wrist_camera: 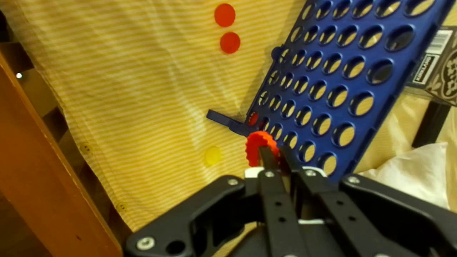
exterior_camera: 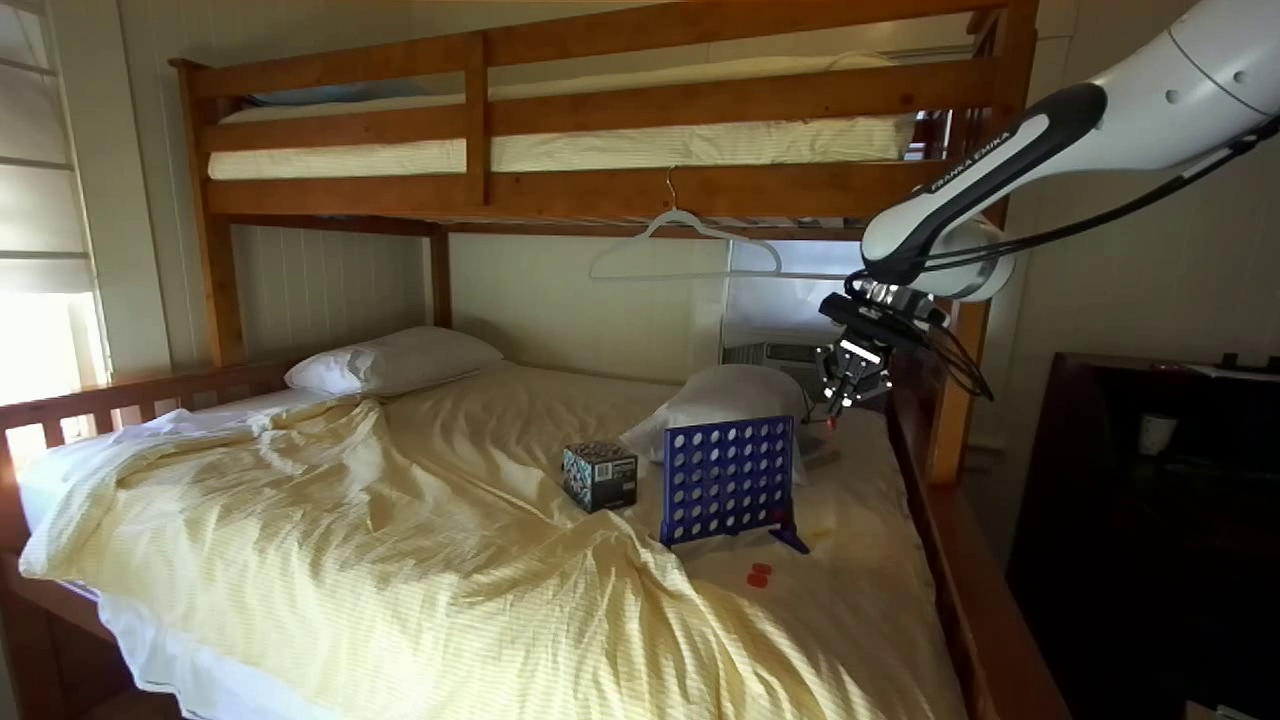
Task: Put the orange circle inside the blue object
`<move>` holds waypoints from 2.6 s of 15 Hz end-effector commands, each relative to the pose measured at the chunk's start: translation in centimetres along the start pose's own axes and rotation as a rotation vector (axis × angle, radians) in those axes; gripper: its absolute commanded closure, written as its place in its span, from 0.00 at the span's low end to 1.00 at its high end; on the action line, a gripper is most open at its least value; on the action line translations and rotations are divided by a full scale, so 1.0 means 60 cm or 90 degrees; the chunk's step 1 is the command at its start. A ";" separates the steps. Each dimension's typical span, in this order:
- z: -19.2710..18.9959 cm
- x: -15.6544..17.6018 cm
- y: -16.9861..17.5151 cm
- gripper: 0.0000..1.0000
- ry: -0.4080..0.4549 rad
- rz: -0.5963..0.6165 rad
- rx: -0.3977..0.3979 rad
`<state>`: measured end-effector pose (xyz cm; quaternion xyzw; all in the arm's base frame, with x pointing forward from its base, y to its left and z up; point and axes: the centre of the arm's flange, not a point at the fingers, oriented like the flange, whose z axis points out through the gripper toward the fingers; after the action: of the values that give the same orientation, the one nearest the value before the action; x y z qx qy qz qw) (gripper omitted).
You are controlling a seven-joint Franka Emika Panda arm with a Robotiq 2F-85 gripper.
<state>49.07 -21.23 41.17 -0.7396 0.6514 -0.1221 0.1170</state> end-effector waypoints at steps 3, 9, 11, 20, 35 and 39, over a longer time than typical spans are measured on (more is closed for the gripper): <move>-0.012 0.039 -0.064 0.98 -0.006 0.107 0.023; 0.005 0.059 -0.112 0.98 0.000 0.163 0.015; 0.009 0.065 -0.121 0.98 0.003 0.171 0.012; 0.042 0.075 -0.139 0.98 0.008 0.234 0.021; 0.069 0.082 -0.148 0.98 0.004 0.269 0.045; 0.073 0.082 -0.151 0.98 0.011 0.265 0.054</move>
<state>58.58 -25.02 40.31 -0.5945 0.7802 -0.1225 0.1514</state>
